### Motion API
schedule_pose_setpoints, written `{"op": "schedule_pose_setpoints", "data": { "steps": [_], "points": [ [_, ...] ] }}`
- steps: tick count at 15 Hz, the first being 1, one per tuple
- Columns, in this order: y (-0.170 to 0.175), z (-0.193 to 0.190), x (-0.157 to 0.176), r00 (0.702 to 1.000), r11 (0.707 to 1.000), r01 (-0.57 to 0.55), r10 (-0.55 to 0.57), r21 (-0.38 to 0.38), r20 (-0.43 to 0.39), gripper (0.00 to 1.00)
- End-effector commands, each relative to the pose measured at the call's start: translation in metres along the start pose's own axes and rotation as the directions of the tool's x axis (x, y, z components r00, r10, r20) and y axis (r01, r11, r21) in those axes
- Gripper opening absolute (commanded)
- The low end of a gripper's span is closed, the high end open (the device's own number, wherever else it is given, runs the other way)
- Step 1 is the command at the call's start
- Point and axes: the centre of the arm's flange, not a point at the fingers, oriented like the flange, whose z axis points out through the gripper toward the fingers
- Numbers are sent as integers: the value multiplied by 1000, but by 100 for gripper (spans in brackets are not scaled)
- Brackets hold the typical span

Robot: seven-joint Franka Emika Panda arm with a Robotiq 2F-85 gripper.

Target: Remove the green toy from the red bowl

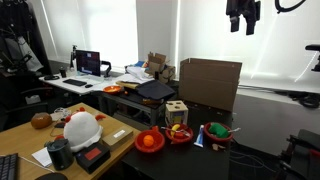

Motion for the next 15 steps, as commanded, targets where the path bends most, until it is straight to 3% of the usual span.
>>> {"op": "schedule_pose_setpoints", "data": {
  "steps": [1,11,15],
  "points": [
    [0,0,0,1000,1000,0,0,0,0,100],
    [0,0,0,1000,1000,0,0,0,0,100],
    [12,7,21,1000,1000,-23,23,-3,18,100]
  ]
}}
